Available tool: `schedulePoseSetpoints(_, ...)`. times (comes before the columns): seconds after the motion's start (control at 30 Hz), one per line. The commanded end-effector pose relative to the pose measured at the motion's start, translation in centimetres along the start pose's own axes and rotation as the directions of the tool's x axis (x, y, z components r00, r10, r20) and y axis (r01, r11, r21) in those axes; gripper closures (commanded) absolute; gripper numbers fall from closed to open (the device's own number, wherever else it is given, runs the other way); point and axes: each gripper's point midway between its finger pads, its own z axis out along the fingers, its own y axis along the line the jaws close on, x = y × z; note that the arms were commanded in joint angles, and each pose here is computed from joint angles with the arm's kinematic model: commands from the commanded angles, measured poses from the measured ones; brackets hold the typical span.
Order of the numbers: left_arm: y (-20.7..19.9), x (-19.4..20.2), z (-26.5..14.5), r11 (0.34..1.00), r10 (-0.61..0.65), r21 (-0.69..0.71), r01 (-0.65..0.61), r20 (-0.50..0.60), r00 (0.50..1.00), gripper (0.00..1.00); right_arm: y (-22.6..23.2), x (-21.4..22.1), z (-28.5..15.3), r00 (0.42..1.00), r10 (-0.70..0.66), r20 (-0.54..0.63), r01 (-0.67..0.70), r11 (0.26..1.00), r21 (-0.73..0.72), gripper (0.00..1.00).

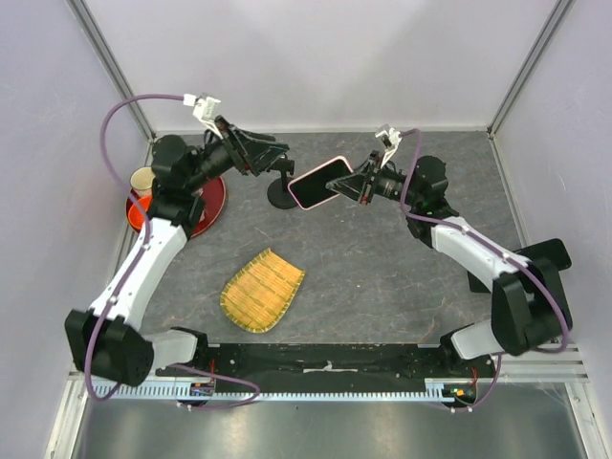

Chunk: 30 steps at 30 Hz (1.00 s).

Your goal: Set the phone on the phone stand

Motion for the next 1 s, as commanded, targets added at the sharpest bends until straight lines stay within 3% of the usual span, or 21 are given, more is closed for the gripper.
schedulePoseSetpoints(0.0, -1.7, 4.4, 0.6, 0.976, -0.001, 0.213, 0.052, -0.234, 0.972, 0.29, 2.8, -0.6, -1.9, 0.943, -0.323, -0.087, 0.317, 0.946, -0.073, 1.0)
schedulePoseSetpoints(0.13, -4.4, 6.9, 0.8, 0.916, 0.042, 0.389, 0.1, -0.341, 0.939, 0.31, 4.6, -0.6, -2.5, 0.932, -0.352, -0.084, 0.338, 0.93, -0.143, 1.0)
schedulePoseSetpoints(0.33, -8.5, 8.6, 0.1, 0.848, 0.167, 0.529, 0.039, -0.336, 0.927, 0.27, 5.2, -0.6, -2.5, 0.936, -0.339, -0.092, 0.32, 0.931, -0.173, 1.0)
schedulePoseSetpoints(0.6, -8.3, 11.1, 1.0, 0.872, 0.23, 0.489, -0.013, -0.386, 0.893, 0.27, 7.0, -0.6, -3.0, 0.933, -0.35, -0.078, 0.323, 0.915, -0.241, 1.0)
schedulePoseSetpoints(0.97, -7.6, 8.9, 1.0, 0.909, 0.278, 0.389, -0.151, -0.297, 0.914, 0.29, 7.0, -0.1, -3.3, 0.925, -0.364, -0.107, 0.329, 0.91, -0.251, 1.0)
